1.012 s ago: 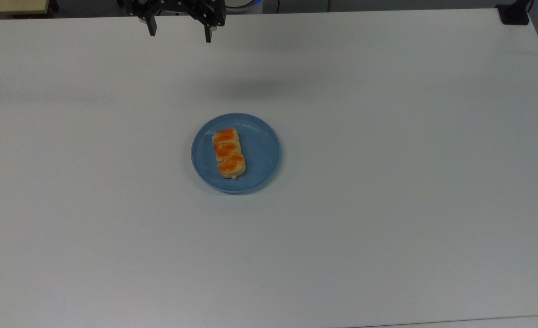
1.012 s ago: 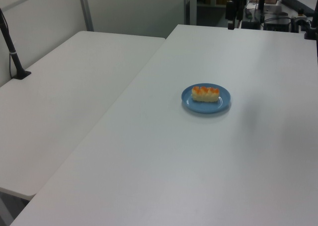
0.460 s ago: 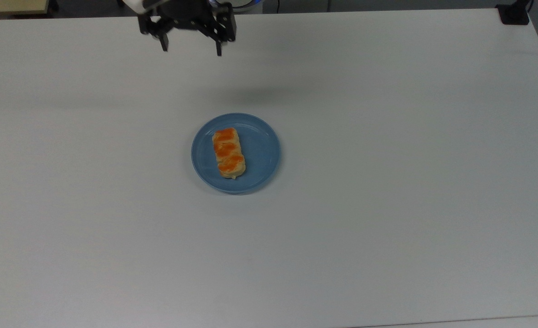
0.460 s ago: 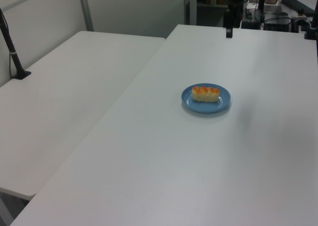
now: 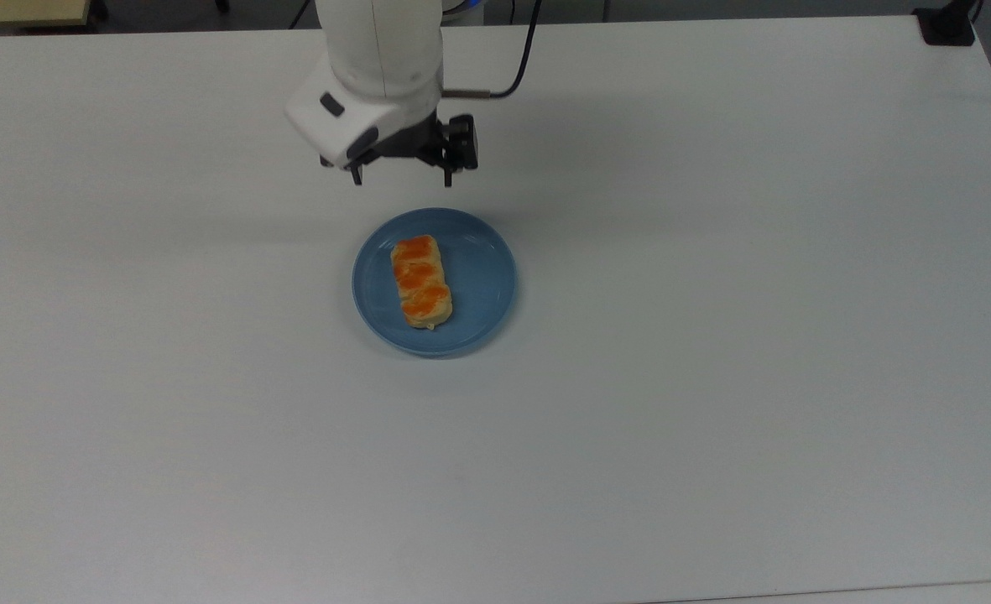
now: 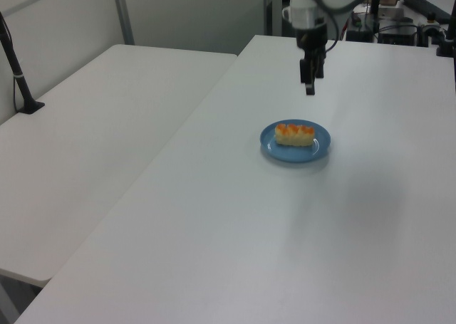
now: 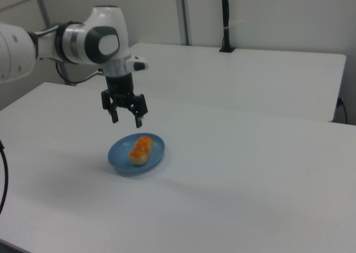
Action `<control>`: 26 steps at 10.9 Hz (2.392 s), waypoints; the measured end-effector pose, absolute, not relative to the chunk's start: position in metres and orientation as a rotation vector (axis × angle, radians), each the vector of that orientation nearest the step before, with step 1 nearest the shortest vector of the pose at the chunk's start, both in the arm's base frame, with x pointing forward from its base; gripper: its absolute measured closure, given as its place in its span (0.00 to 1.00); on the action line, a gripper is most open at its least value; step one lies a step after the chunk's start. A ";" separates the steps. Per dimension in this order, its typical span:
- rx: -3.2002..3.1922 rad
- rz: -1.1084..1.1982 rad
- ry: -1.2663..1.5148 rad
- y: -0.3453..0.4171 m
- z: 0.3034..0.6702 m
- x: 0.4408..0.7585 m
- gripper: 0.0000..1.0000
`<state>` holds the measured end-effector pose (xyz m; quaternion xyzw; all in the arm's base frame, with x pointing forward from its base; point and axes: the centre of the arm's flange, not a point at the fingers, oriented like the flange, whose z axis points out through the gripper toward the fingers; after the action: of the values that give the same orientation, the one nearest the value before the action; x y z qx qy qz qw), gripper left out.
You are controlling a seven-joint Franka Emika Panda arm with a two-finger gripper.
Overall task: Put the bread on the table
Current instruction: 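Lower the open gripper onto the bread on the blue plate, then carry the bread off the plate and lower it onto the table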
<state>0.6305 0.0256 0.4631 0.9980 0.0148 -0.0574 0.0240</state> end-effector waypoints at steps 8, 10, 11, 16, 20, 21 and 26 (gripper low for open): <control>3.071 -0.120 0.096 0.031 0.320 0.668 0.00; 3.070 -0.107 0.123 0.043 0.319 0.669 0.10; 3.070 -0.101 0.125 0.046 0.321 0.669 0.18; 3.063 -0.030 0.113 0.037 0.349 0.677 0.72; 3.021 -0.040 0.136 -0.051 0.382 0.677 0.71; 3.006 -0.048 0.134 -0.078 0.379 0.675 0.70; 2.983 0.025 0.089 -0.143 0.323 0.683 0.55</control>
<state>0.6827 -0.1433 0.3231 0.9964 0.0299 0.0082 0.0787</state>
